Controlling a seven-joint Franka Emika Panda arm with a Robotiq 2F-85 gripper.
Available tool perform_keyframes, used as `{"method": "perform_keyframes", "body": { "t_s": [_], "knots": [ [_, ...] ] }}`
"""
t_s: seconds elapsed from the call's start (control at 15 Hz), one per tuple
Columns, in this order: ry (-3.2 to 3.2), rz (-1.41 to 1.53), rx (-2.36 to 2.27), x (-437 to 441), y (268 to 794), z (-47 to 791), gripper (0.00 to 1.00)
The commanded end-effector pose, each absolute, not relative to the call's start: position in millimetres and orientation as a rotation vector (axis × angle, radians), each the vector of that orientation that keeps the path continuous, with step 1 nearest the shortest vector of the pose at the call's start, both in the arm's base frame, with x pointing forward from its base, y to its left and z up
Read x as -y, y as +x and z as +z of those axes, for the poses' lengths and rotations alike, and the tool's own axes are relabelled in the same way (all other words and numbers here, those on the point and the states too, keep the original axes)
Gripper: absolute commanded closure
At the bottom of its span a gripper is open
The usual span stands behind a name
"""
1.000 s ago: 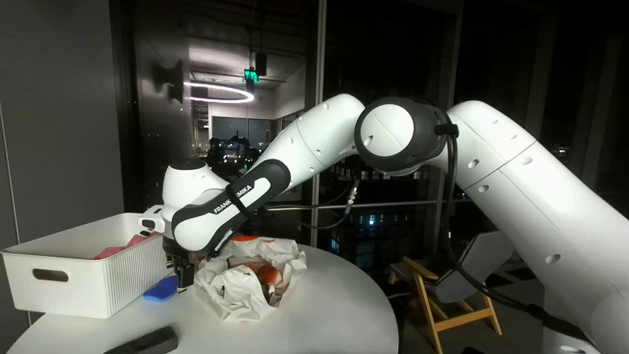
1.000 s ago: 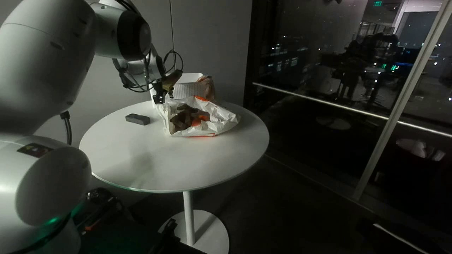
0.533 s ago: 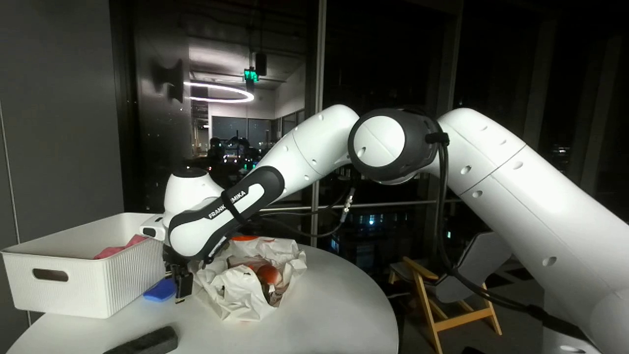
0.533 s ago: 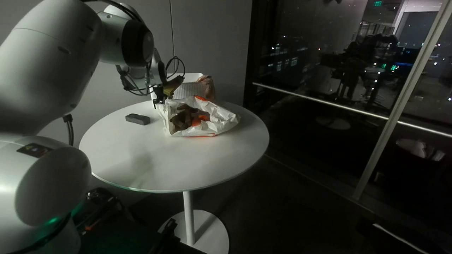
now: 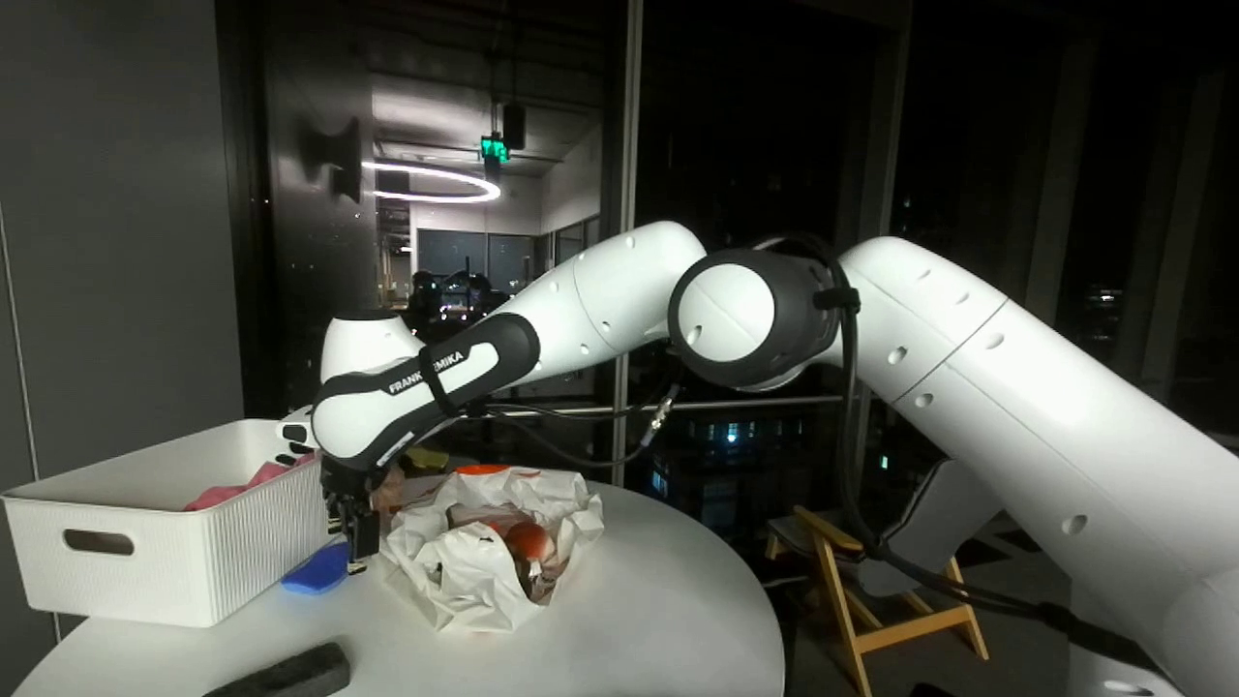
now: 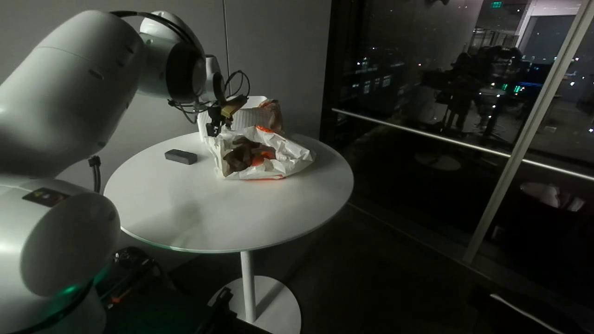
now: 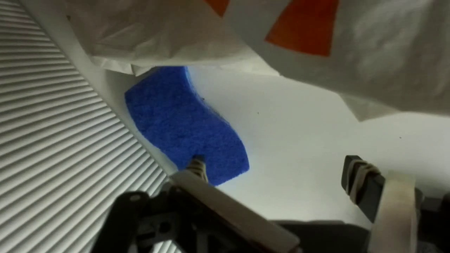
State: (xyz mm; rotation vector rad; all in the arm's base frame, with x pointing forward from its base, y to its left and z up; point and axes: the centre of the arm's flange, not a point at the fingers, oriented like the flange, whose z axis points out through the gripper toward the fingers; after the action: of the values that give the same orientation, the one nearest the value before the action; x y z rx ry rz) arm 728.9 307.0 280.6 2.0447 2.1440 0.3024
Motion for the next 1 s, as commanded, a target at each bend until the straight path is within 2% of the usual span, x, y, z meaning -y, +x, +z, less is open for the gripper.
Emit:
{"method": "perform_keyframes", "body": {
  "t_s": [0.0,0.67,0.73,0.87,0.93],
  "knots": [
    [2.035,0.243,-2.165,-333.0,769.8,268.4,0.00],
    [1.954,0.224,-2.164,-328.1,793.9,229.4,0.02],
    [1.966,0.225,-2.145,-324.8,794.1,230.4,0.26],
    [1.956,0.239,-2.143,-318.7,793.9,233.1,0.30],
    [1.957,0.241,-2.135,-317.1,795.0,236.1,0.37]
  ]
}}
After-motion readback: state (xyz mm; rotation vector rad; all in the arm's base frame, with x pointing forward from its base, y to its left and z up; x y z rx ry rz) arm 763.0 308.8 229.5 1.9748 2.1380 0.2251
